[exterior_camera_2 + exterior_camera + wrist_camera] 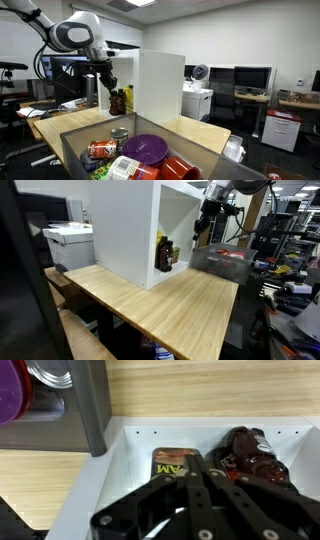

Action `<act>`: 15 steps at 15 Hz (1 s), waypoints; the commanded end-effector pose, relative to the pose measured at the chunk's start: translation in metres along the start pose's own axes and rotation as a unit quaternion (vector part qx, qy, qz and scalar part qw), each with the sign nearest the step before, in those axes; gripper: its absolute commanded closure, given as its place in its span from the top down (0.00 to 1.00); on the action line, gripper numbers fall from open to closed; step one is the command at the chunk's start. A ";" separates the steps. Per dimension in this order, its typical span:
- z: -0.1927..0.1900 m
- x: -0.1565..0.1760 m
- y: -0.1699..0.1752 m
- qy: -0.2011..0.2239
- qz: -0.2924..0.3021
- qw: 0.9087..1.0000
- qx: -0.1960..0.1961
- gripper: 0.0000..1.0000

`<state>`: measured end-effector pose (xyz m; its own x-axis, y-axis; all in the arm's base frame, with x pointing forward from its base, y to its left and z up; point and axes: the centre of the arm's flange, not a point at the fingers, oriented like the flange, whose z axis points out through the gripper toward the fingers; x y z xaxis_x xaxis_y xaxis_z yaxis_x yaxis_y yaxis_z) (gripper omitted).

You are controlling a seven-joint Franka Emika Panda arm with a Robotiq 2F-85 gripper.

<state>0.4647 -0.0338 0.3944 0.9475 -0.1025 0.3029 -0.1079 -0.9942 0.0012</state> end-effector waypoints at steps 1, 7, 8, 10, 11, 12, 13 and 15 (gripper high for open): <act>-0.037 -0.015 0.016 -0.001 0.006 1.000 0.015 0.04; -0.078 -0.025 0.034 -0.028 0.017 0.999 0.022 0.05; -0.085 -0.029 0.037 -0.038 0.019 0.999 0.021 0.04; -0.095 -0.038 0.043 -0.051 0.021 0.998 0.013 0.29; -0.099 -0.041 0.045 -0.053 0.024 0.998 0.013 0.29; -0.105 -0.046 0.049 -0.054 0.023 0.998 0.012 0.32; -0.108 -0.048 0.051 -0.054 0.025 0.998 0.011 0.36; -0.117 -0.052 0.058 -0.052 0.030 0.998 0.009 0.45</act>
<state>0.3948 -0.0738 0.4781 0.9630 -0.1799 0.2006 -0.1760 -0.9837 -0.0372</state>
